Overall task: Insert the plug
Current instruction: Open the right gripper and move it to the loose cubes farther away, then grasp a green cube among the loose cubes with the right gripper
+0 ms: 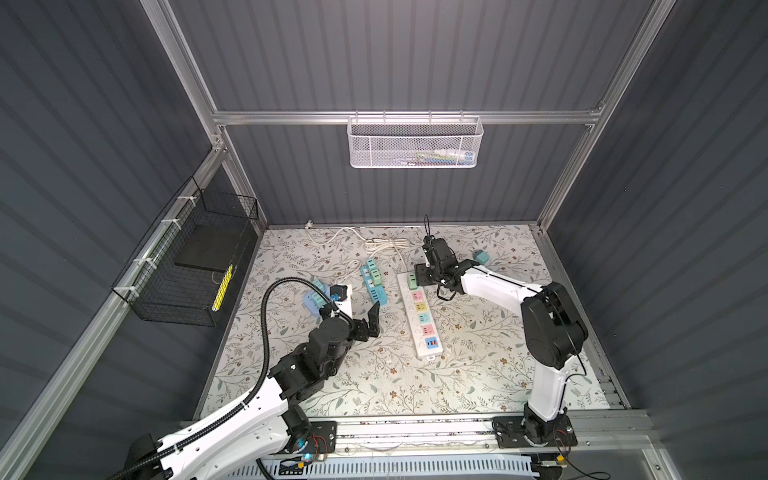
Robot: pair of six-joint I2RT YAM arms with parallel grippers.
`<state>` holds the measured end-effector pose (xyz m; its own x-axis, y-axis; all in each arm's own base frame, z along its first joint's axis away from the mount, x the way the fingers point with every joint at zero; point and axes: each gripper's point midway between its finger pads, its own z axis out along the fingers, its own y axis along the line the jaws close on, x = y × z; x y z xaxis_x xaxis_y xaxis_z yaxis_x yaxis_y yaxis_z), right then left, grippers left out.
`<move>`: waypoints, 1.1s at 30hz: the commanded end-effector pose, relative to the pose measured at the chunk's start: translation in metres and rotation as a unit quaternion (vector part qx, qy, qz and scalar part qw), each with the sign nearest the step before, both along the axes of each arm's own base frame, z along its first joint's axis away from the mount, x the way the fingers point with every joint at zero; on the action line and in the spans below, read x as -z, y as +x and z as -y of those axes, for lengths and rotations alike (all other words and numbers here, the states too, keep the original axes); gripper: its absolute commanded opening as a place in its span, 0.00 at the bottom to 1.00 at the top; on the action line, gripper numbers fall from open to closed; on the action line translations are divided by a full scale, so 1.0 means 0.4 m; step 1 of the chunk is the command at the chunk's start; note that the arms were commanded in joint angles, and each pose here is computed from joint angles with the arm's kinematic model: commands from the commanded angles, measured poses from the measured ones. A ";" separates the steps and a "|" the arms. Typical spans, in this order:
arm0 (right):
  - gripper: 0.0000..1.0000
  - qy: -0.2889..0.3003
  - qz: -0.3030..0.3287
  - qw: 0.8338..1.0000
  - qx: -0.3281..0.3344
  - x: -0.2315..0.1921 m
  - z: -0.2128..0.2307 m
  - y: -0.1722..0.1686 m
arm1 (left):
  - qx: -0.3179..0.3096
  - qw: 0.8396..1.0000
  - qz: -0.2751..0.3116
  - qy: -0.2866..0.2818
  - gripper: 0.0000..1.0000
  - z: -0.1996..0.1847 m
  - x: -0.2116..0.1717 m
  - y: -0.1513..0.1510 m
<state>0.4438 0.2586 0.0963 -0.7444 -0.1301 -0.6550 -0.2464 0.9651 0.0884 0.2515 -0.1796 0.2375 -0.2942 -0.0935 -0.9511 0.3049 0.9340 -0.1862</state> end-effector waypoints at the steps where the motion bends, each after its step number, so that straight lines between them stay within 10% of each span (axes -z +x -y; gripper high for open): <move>1: 0.64 -0.004 -0.020 1.000 -0.006 0.030 0.004 -0.014 | -0.001 1.000 0.009 -0.022 1.00 0.003 -0.046 0.002; 13: 0.66 0.016 0.004 1.000 0.008 -0.046 0.034 -0.031 | 0.009 1.000 0.002 -0.020 1.00 0.026 -0.040 0.010; 24: 0.77 0.010 -0.048 0.953 0.299 -0.030 0.478 -0.047 | 0.025 1.000 -0.004 -0.014 1.00 0.056 -0.029 0.019; 33: 0.77 0.034 -0.122 0.935 0.332 0.071 0.518 -0.024 | 0.038 0.999 -0.009 -0.011 1.00 0.083 -0.027 0.027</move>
<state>0.4349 0.0464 0.0757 -0.7589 0.4176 -0.4997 0.4179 0.9008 0.1182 0.2602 -0.2068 0.2290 -0.3440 -0.0573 -0.9372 0.3527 0.9171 -0.1856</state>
